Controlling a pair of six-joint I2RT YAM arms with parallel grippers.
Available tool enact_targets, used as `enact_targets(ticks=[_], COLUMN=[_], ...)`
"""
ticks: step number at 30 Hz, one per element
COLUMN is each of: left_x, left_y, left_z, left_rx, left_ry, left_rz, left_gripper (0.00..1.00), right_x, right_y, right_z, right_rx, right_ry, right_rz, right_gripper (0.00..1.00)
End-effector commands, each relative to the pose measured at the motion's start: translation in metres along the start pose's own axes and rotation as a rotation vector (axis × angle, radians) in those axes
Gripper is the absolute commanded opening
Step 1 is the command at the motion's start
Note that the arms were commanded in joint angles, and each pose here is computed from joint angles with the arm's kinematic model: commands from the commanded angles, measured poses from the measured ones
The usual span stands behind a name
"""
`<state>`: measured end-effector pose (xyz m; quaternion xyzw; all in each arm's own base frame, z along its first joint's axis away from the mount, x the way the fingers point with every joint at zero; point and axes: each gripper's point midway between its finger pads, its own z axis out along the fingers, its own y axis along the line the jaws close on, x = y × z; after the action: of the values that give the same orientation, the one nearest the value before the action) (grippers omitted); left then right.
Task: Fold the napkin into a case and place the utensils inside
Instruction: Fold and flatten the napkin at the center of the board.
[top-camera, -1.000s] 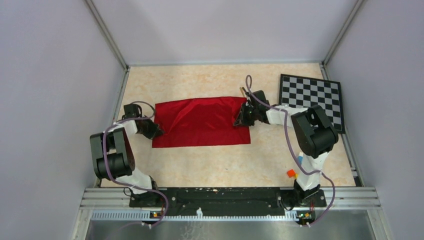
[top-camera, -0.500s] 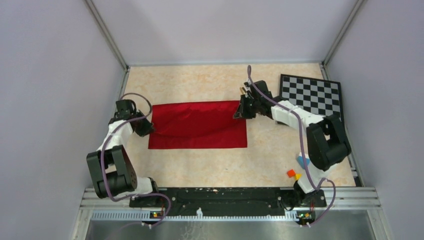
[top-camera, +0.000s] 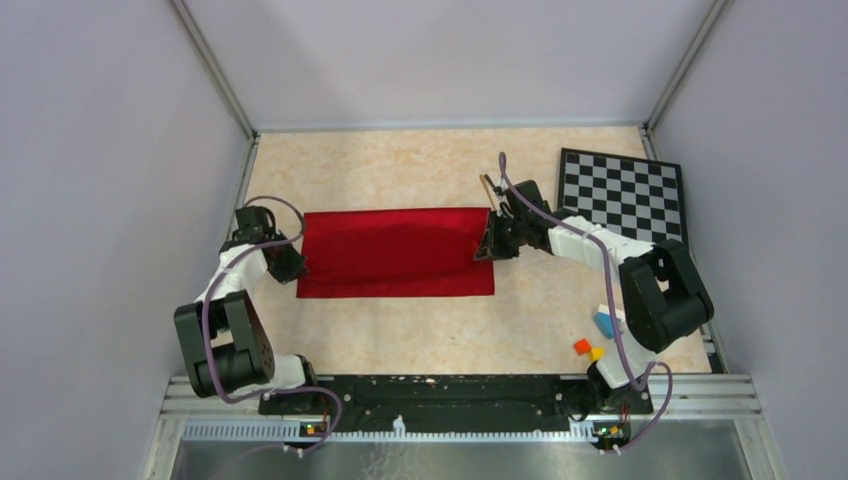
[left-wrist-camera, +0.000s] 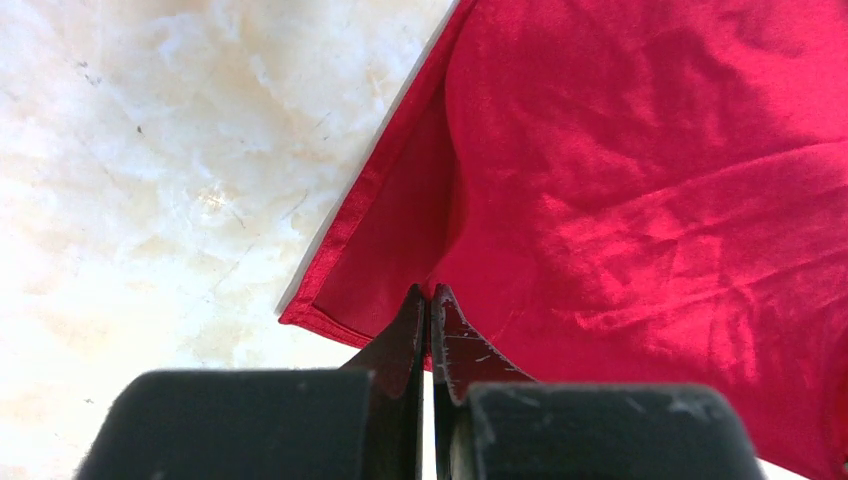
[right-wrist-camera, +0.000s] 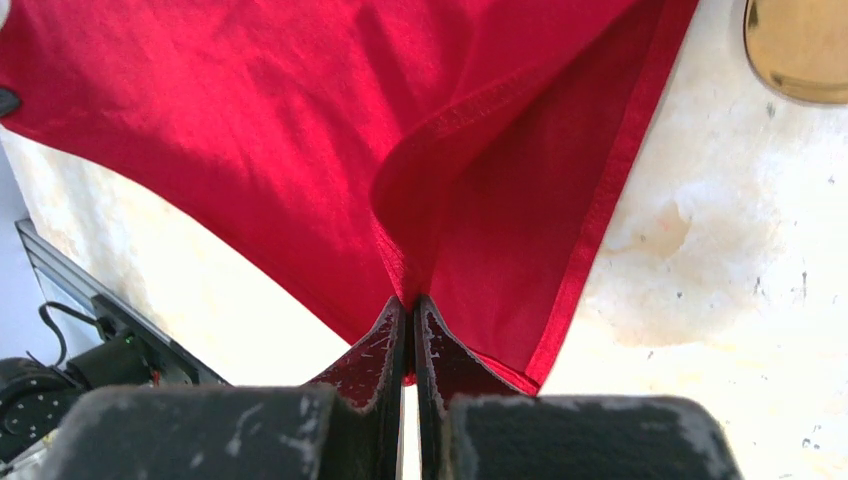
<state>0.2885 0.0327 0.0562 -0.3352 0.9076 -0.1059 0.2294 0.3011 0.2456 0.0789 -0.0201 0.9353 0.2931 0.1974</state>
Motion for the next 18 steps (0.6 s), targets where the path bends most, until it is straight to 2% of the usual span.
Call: enact_targets(ticks=[1,8,18], left_x=[0.013,0.028,0.013], left_y=[0.007,0.015,0.016], left_z=[0.013,0.023,0.006], left_rx=[-0.006,-0.037,-0.067], left_ry=[0.046,0.106,0.039], left_rz=[-0.022,-0.065,-0.038], left_gripper=[0.0,0.0,0.0], right_x=[0.0,0.013,0.014], right_y=[0.007,-0.002,0.005], right_z=[-0.004,0.002,-0.007], right_rx=[-0.04,-0.028,-0.052], right_ry=[-0.028,-0.003,-0.014], right_rz=[-0.011,-0.006,-0.018], right_gripper=[0.0,0.0,0.0])
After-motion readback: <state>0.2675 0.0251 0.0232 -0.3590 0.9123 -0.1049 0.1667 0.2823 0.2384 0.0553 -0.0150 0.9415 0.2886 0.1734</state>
